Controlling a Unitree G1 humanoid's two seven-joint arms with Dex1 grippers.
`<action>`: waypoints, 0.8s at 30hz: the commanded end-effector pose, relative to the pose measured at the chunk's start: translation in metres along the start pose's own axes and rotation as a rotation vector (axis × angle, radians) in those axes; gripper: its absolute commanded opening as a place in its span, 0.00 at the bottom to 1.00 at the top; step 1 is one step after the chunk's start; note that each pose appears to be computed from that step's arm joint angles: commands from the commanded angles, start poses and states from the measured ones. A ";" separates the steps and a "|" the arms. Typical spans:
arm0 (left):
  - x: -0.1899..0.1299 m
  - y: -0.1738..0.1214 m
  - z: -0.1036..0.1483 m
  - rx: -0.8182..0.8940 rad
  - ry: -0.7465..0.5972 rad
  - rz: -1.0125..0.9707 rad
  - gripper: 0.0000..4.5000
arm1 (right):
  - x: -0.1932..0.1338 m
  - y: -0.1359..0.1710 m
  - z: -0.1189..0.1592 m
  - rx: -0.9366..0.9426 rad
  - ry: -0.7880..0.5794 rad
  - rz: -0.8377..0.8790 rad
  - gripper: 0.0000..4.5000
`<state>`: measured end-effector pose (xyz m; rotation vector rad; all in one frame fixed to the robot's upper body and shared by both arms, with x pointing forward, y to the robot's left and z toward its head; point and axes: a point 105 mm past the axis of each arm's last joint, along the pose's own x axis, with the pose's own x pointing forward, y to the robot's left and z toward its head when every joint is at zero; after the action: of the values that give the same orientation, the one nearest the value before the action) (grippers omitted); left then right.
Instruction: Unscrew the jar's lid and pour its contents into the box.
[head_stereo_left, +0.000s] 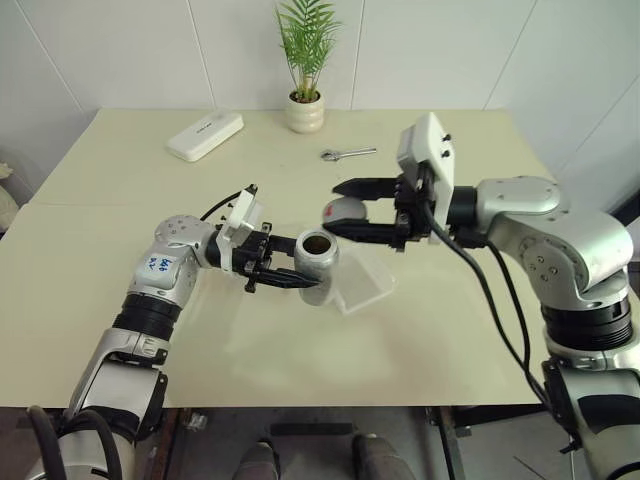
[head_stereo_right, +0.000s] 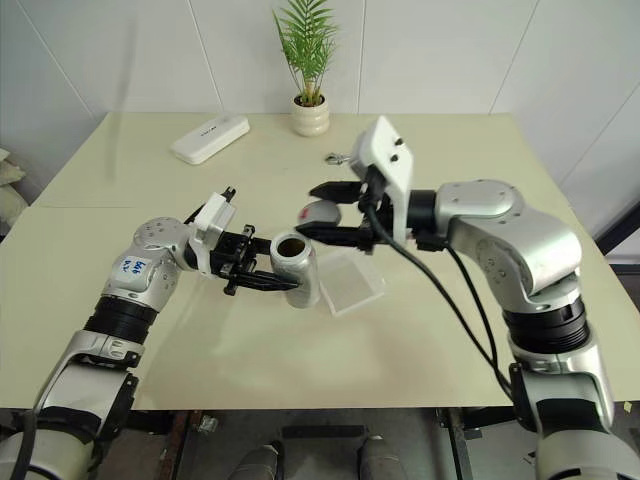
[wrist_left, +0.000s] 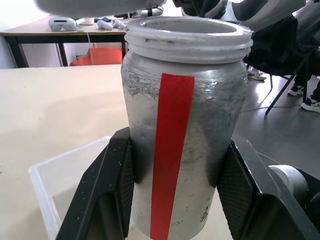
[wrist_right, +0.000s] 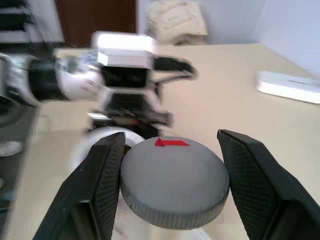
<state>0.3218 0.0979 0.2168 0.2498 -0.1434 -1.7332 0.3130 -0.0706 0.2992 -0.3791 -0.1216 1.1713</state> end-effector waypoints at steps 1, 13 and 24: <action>-0.013 -0.009 0.016 0.051 -0.013 -0.061 0.43 | -0.028 -0.028 0.006 -0.065 0.013 -0.168 0.66; -0.044 0.008 0.025 0.027 -0.015 0.161 0.43 | -0.075 -0.030 -0.112 0.163 0.277 -0.534 0.66; -0.049 0.026 0.030 0.072 -0.041 0.259 0.43 | -0.084 -0.013 -0.168 0.302 0.336 -0.709 0.66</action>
<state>0.3462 0.1403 0.2409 0.1950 -0.1988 -1.4917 0.3407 -0.1874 0.1432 -0.2159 0.2593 0.4315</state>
